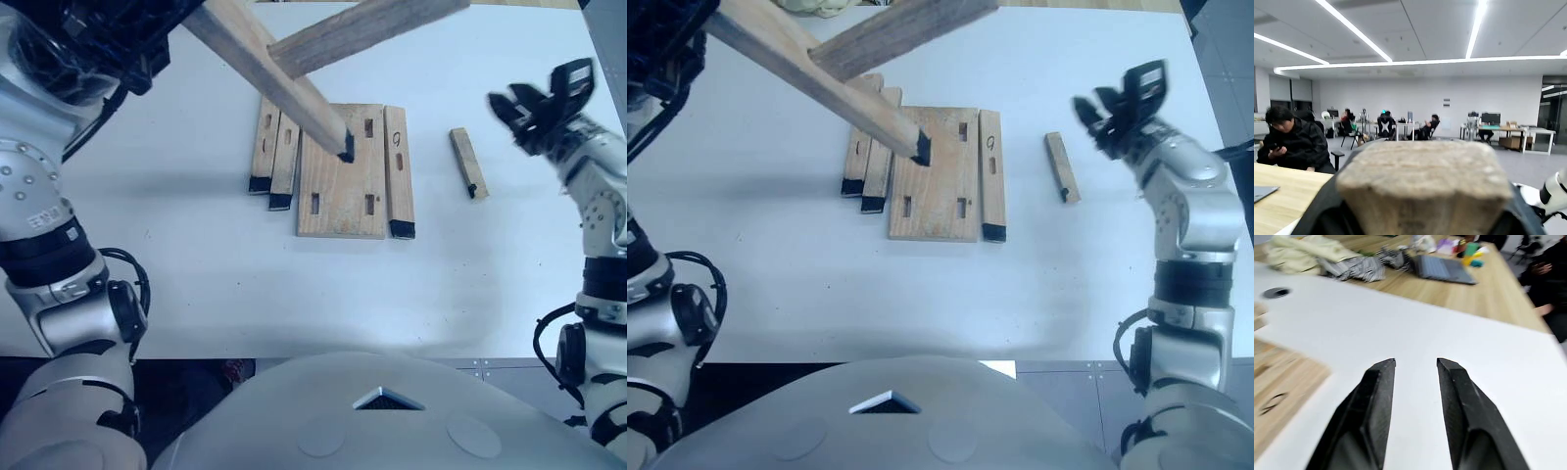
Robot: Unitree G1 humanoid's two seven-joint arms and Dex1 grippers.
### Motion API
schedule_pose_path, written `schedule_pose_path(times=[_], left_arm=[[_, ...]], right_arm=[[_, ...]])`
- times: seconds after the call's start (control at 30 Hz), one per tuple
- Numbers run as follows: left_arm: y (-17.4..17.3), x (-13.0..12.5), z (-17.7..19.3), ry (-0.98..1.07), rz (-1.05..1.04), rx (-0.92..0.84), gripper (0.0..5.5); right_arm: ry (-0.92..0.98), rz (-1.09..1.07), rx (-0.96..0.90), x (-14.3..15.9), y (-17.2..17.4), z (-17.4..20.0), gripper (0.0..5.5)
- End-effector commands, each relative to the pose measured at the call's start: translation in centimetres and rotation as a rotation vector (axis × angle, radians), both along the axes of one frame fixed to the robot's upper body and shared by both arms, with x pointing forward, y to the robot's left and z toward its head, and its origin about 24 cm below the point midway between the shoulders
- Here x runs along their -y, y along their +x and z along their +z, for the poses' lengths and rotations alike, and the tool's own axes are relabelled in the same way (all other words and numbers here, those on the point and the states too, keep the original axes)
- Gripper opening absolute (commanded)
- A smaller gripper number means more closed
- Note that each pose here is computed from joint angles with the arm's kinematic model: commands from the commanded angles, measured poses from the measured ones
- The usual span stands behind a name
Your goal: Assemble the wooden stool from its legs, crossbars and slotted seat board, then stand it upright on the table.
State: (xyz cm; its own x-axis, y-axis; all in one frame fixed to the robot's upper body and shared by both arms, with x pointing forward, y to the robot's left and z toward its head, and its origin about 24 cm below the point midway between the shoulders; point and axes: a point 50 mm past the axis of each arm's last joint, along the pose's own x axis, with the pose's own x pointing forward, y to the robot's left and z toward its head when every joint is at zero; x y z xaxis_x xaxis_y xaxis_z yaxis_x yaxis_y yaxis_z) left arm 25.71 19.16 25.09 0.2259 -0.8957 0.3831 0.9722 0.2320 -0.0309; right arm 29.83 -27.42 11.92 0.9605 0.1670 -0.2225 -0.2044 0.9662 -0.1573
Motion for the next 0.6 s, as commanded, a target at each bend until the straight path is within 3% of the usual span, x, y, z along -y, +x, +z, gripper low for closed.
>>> schedule_pose_path(times=[0.03, 0.2, 0.47, 0.6], left_arm=[[0.2, 0.1, -0.3, 0.111, -0.015, -0.037, 2.08], [0.9, 1.0, -2.3, 0.177, -0.016, -0.111, 2.08], [1.6, 2.3, -4.9, 0.259, -0.028, -0.182, 2.08], [1.9, 2.0, -4.5, 0.308, -0.018, -0.163, 2.08]], right_arm=[[-0.035, -0.105, 0.118, 0.5, 0.7, 0.6, 0.9], [-0.047, -0.15, 0.174, 0.7, 0.9, 0.9, 0.01], [-0.037, -0.17, 0.171, 0.9, 1.2, 0.8, 0.0], [-0.043, -0.18, 0.174, 1.1, 1.1, 0.8, 0.0]])
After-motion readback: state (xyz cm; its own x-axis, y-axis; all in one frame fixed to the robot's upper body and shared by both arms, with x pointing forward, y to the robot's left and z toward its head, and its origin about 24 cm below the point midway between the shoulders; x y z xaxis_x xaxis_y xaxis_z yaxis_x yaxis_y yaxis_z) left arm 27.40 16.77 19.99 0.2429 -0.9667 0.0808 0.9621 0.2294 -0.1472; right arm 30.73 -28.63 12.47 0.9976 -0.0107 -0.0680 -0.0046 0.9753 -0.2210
